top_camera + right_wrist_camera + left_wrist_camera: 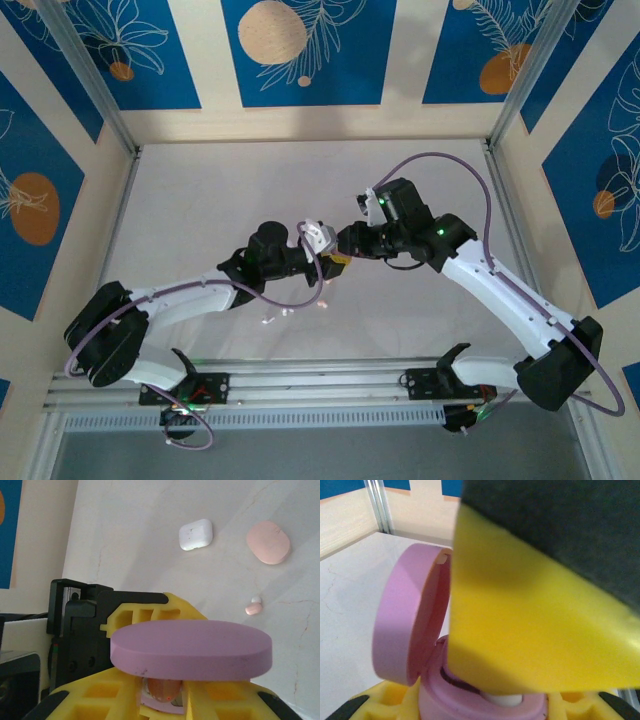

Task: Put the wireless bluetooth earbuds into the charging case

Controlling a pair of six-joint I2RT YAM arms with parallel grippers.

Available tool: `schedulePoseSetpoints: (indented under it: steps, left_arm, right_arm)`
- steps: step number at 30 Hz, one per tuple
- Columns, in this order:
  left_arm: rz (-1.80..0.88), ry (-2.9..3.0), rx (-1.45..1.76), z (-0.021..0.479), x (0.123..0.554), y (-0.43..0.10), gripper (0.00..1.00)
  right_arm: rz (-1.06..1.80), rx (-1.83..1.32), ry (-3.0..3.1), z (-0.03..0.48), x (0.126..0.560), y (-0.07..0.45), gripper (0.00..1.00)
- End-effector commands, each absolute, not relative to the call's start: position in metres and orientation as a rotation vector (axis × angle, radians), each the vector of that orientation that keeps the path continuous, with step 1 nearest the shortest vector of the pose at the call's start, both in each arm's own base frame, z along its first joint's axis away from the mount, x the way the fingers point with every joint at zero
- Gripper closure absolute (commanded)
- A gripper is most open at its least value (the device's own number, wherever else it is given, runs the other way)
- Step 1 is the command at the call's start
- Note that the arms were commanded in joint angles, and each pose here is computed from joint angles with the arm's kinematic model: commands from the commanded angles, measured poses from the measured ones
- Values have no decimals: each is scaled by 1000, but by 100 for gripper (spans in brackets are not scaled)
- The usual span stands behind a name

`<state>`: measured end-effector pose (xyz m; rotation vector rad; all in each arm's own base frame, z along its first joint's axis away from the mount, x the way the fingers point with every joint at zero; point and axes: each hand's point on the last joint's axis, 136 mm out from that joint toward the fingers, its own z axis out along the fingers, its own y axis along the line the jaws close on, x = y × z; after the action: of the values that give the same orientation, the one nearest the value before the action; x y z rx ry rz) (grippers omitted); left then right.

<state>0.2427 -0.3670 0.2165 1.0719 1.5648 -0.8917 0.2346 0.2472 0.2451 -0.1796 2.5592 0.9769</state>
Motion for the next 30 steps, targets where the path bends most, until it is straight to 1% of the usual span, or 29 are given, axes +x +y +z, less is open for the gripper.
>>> schedulePoseSetpoints:
  steps: [1,12,21,23,27,30]
  left_arm:
    - [-889,1471,1062,247,241,-372,73]
    - [-887,1468,1057,248,241,-371,73]
    - [-894,1449,1037,252,240,-369,73]
    - [-897,1447,1035,252,240,-369,73]
    - [-922,1417,1043,256,235,-370,73]
    - [-938,1398,1046,261,233,-371,73]
  right_arm:
    - [1020,-235,2516,266,225,249,70]
    - [1050,-248,2491,271,223,249,68]
    - [1093,-279,2308,299,217,240,68]
    - [1072,-239,2265,303,219,231,67]
    - [1023,-39,2244,301,235,203,62]
    - [1107,81,2251,301,246,191,58]
